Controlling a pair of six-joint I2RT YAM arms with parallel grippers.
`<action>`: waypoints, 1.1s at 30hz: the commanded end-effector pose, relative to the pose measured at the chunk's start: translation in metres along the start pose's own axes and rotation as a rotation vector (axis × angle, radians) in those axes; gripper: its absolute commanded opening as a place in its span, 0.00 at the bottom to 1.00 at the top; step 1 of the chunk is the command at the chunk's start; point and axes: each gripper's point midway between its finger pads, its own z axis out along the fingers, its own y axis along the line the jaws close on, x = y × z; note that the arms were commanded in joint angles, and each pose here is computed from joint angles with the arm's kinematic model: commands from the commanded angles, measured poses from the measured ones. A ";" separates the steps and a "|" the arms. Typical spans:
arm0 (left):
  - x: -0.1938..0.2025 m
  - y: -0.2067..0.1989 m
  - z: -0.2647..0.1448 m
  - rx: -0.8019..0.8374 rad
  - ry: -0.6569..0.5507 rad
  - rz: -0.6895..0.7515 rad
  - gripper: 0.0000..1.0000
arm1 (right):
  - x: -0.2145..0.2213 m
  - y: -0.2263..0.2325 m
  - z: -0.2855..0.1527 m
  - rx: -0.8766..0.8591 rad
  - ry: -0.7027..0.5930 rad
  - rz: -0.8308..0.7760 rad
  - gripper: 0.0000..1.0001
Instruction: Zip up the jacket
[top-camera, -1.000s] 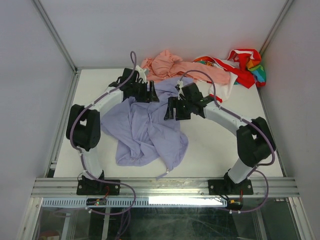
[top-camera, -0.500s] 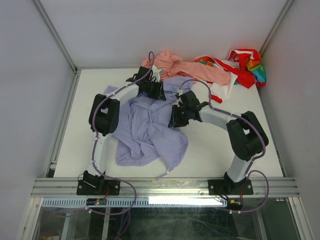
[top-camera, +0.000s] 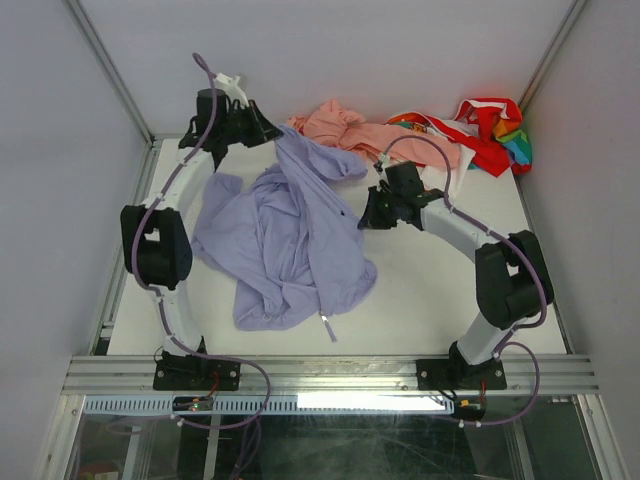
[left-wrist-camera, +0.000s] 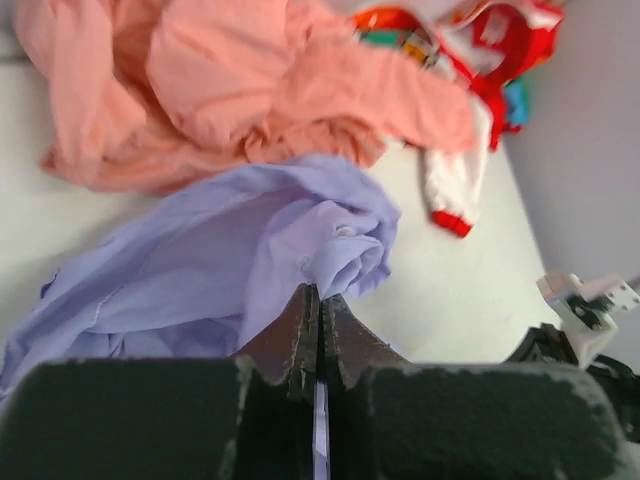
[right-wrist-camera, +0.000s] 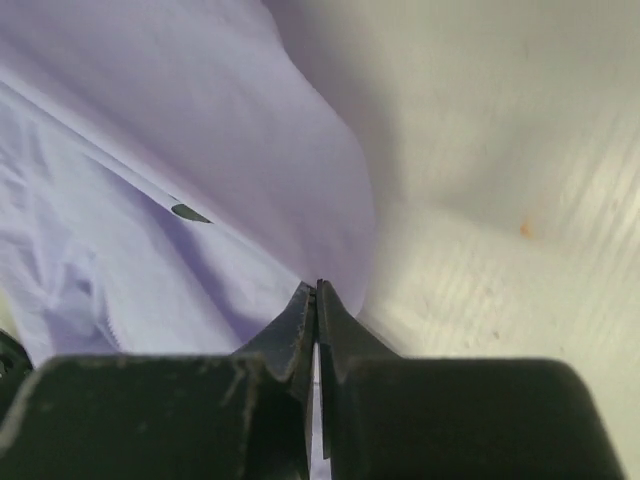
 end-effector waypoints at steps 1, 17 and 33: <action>-0.090 -0.040 -0.055 0.090 -0.293 0.051 0.00 | -0.041 0.004 -0.025 0.009 -0.119 -0.047 0.00; -0.006 -0.016 -0.078 -0.009 -0.124 -0.018 0.51 | -0.055 0.023 -0.051 -0.003 -0.150 -0.116 0.53; 0.189 0.033 -0.201 -0.403 0.084 -0.241 0.58 | 0.082 0.191 -0.046 -0.373 0.013 -0.354 0.57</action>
